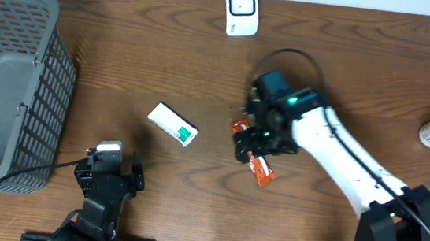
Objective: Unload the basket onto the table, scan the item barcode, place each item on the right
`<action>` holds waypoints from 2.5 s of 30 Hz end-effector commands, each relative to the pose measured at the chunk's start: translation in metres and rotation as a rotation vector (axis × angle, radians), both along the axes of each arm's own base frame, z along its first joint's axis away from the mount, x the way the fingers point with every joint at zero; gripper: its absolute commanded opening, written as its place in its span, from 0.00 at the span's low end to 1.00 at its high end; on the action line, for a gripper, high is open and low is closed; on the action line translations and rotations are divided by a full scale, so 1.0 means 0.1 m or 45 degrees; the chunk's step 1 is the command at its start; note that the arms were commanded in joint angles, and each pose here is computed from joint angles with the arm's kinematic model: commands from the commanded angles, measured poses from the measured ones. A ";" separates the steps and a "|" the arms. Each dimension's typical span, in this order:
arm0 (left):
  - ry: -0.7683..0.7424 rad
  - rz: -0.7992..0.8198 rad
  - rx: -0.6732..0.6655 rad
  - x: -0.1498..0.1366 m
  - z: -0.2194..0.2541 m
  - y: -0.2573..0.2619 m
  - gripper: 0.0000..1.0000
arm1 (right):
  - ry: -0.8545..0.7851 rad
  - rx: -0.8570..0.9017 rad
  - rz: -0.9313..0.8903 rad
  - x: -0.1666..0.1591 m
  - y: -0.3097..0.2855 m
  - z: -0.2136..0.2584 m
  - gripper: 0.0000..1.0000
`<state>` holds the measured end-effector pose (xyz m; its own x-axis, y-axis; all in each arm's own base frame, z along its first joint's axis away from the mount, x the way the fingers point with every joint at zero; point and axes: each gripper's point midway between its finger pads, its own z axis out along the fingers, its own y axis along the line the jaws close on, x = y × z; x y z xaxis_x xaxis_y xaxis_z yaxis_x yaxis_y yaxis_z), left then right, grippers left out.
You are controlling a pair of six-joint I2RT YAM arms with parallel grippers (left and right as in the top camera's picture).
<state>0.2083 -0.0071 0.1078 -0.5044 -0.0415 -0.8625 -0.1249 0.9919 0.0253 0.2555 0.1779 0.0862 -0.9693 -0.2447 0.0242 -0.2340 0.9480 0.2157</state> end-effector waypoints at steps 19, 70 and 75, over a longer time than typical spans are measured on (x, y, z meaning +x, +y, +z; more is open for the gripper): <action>-0.015 0.023 -0.006 0.00 0.02 0.03 0.87 | 0.252 0.111 -0.295 -0.57 0.20 -0.59 0.01; -0.015 0.023 -0.006 0.00 0.02 0.03 0.87 | 0.126 0.147 -1.600 0.19 -0.14 -0.67 0.98; -0.015 0.023 -0.006 0.00 0.02 0.03 0.87 | -0.081 0.060 -1.662 0.24 -0.45 -0.51 0.99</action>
<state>0.2083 -0.0071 0.1078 -0.5044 -0.0415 -0.8625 -0.1249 0.9919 0.0253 0.2714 0.1574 0.0242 -0.5146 0.8479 0.1278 0.8419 0.4713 0.2629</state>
